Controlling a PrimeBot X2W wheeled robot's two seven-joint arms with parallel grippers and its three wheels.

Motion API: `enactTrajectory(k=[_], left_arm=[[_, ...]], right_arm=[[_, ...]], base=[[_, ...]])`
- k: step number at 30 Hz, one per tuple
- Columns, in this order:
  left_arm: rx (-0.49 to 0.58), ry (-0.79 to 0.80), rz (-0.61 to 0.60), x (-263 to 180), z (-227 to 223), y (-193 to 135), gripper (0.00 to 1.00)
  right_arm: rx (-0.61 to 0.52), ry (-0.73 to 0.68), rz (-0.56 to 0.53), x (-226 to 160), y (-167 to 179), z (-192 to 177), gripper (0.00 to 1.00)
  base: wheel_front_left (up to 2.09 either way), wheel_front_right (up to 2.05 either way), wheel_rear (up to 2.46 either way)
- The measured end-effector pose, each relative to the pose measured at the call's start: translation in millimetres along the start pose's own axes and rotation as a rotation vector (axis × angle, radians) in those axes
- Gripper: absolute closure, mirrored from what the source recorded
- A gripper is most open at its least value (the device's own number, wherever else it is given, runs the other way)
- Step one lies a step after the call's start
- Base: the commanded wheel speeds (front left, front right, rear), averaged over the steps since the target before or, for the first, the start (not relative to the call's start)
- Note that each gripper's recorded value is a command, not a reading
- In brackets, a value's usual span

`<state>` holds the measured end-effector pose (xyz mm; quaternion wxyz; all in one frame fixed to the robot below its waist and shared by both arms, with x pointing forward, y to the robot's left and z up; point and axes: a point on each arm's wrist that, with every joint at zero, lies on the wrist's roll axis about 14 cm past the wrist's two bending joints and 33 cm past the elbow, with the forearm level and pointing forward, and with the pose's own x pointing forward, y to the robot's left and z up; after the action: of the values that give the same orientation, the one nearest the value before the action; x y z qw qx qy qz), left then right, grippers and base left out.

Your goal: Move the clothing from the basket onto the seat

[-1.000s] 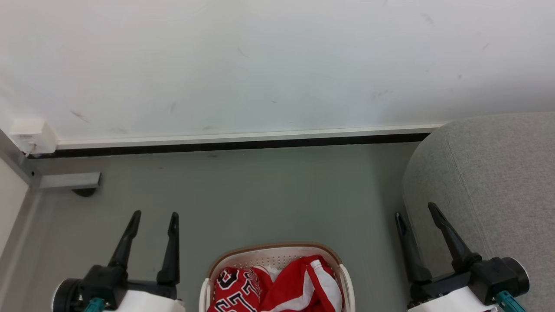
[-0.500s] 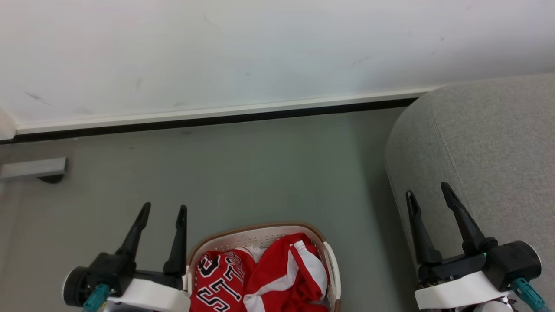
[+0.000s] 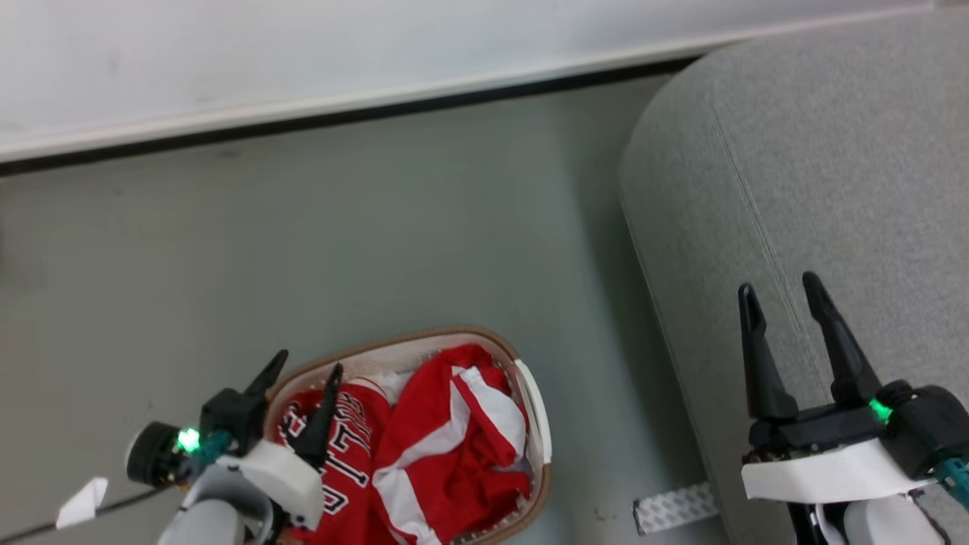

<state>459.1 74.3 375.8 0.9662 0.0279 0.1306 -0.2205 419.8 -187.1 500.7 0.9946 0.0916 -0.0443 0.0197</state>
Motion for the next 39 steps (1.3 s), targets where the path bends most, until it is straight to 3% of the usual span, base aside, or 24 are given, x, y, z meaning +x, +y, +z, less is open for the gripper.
enactTrajectory(k=[19,27,34,35,38,39], left_arm=[[0.218,0.620,-0.317,36,-192,-14,0.00],[0.375,0.830,-0.516,19,-254,-38,0.00],[0.510,1.000,-0.577,0,-284,-29,0.00],[0.509,1.004,-0.577,0,-285,-28,0.04],[0.487,0.995,-0.576,1,-284,-30,1.00],[0.484,0.989,-0.578,1,-283,-31,1.00]], right_arm=[[-0.007,0.096,-0.122,21,-50,-47,0.00],[-0.007,0.163,-0.165,20,-66,-73,0.00],[-0.006,0.187,-0.169,21,-68,-84,0.00],[-0.006,0.187,-0.168,22,-68,-85,0.00],[-0.005,0.187,-0.166,23,-68,-85,0.00],[-0.004,0.188,-0.166,23,-68,-86,0.00]], base=[[0.00,0.00,0.00],[0.00,0.00,0.00],[0.00,0.00,0.00],[0.00,0.00,0.00],[0.00,0.00,0.00],[0.00,0.00,0.00]])
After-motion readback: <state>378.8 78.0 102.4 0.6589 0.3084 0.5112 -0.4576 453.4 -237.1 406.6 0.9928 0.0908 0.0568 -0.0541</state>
